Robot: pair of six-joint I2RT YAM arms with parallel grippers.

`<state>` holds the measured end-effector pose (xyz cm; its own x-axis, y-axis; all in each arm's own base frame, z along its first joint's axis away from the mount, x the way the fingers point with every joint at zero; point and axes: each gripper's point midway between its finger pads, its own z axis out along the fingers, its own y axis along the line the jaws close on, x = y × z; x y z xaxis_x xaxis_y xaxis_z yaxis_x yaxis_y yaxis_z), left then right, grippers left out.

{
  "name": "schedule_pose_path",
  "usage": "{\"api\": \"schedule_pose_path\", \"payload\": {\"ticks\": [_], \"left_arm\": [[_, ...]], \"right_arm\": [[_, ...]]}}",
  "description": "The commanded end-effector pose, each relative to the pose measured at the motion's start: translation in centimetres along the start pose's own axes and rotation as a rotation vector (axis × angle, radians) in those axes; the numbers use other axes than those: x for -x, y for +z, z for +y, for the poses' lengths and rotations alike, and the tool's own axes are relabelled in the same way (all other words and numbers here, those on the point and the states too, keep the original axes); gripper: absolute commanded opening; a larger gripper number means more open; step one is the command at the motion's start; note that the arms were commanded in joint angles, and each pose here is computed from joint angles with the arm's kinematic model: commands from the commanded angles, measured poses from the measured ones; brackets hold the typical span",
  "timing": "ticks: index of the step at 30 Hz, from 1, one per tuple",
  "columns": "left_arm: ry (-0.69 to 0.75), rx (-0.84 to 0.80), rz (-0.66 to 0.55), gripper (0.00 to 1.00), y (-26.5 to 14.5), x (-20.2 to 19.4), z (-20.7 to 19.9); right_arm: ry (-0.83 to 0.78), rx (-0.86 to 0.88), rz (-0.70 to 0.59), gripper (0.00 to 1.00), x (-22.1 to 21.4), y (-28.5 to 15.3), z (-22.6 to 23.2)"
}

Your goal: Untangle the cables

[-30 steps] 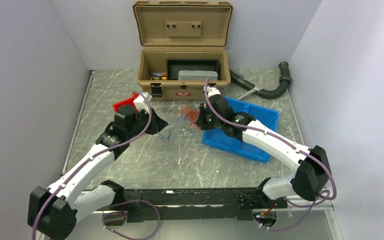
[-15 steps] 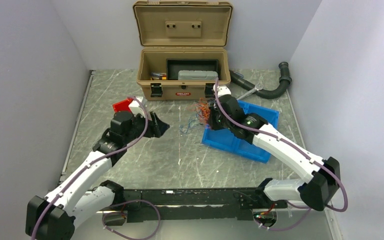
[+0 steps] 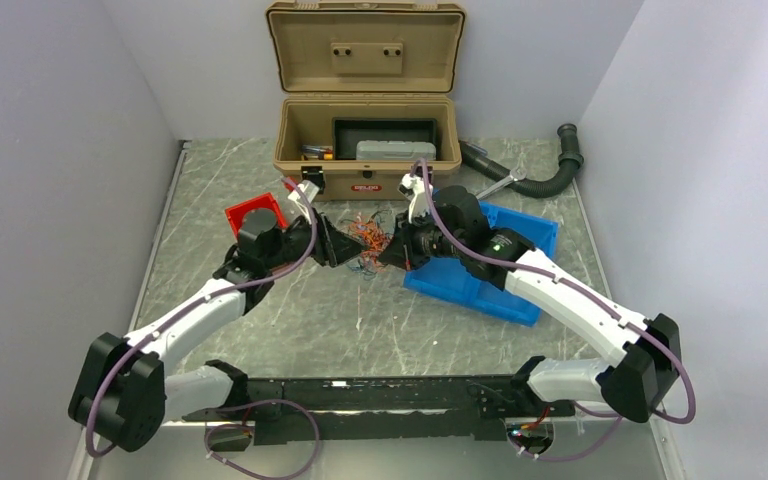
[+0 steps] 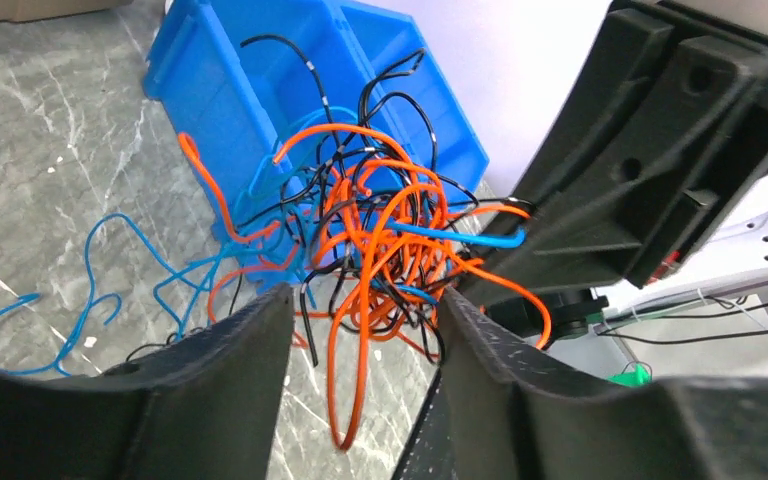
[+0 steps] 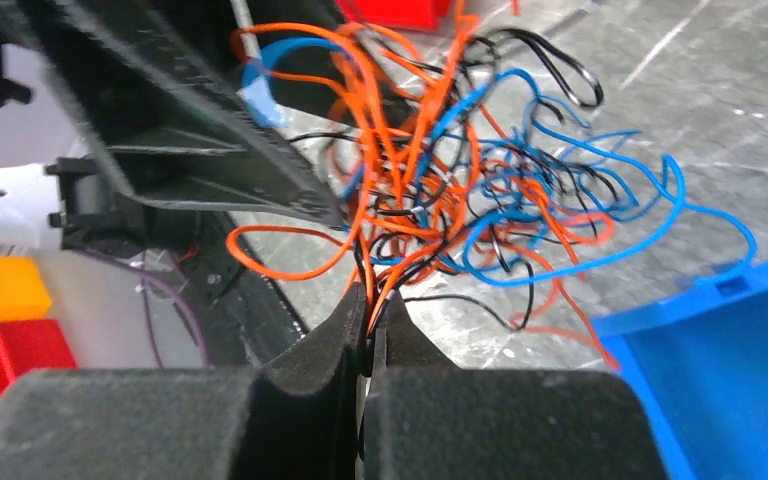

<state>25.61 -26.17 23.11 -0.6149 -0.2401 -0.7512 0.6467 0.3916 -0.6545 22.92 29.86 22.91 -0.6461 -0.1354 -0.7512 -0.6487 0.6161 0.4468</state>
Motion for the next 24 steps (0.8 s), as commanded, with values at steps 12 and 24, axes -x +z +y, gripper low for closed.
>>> {"api": "schedule_pose_path", "payload": {"ticks": [12,24], "left_arm": [[0.055,0.571,-0.080,0.00,-3.2,3.3,7.7],[0.028,0.952,-0.233,0.00,-12.5,4.6,11.7]], "right_arm": [[0.067,-0.443,0.084,0.09,-2.6,0.7,-8.1],[0.231,-1.028,-0.198,0.00,-0.9,-9.2,-17.1]]}}
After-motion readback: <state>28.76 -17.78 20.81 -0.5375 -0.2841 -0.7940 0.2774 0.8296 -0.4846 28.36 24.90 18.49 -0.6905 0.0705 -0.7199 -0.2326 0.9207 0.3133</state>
